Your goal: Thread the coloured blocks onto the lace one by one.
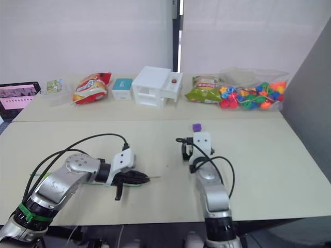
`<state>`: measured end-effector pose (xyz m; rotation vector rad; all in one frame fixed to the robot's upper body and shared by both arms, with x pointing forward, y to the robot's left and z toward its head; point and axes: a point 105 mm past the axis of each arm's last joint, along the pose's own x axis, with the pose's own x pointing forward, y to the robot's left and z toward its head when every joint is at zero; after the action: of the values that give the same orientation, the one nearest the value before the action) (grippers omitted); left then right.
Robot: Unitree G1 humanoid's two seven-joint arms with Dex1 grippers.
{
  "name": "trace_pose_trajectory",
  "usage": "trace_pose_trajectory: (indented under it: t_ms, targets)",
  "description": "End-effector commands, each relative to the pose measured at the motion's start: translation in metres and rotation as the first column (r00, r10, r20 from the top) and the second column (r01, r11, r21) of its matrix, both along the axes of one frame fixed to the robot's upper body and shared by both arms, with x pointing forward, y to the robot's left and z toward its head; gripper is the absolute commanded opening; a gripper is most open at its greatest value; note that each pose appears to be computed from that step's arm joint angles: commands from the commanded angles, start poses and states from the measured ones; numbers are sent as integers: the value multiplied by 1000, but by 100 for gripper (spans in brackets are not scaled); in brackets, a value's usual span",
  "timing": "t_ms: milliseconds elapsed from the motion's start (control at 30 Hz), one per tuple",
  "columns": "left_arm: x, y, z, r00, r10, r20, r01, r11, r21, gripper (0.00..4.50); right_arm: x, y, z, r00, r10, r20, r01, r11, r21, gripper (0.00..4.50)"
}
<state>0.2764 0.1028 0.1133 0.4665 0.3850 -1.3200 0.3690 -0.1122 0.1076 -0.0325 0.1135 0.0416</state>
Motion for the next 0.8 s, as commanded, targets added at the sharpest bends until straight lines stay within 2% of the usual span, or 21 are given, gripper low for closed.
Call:
trace_pose_trajectory:
  t_ms: [33,267,367,500,567,667,800]
  targets:
    - [-1,-2,12,999,-10,41,11,1000,-19,0,8,2,10,997,2,76,-2,1000,5,360]
    - [-3,-1,11,999,-5,34,6,1000,-23,0,4,12,17,991,35,126,-39,999,32,120]
    - [-3,0,9,999,-6,33,7,1000,-20,0,-4,13,23,988,48,149,-55,998,40,116]
    - [-4,1,7,1000,-8,29,8,1000,-16,0,-34,17,36,981,118,153,-122,992,20,116]
    - [-4,3,7,1000,-7,30,8,1000,-13,0,-60,23,36,975,189,113,-192,981,16,116]
    - [-3,5,6,1000,-9,28,9,1000,-9,0,-102,42,22,934,357,-21,-357,934,2,116]
    - [-3,6,5,999,-19,28,19,1000,-4,0,-113,49,6,908,395,-140,-396,918,27,116]
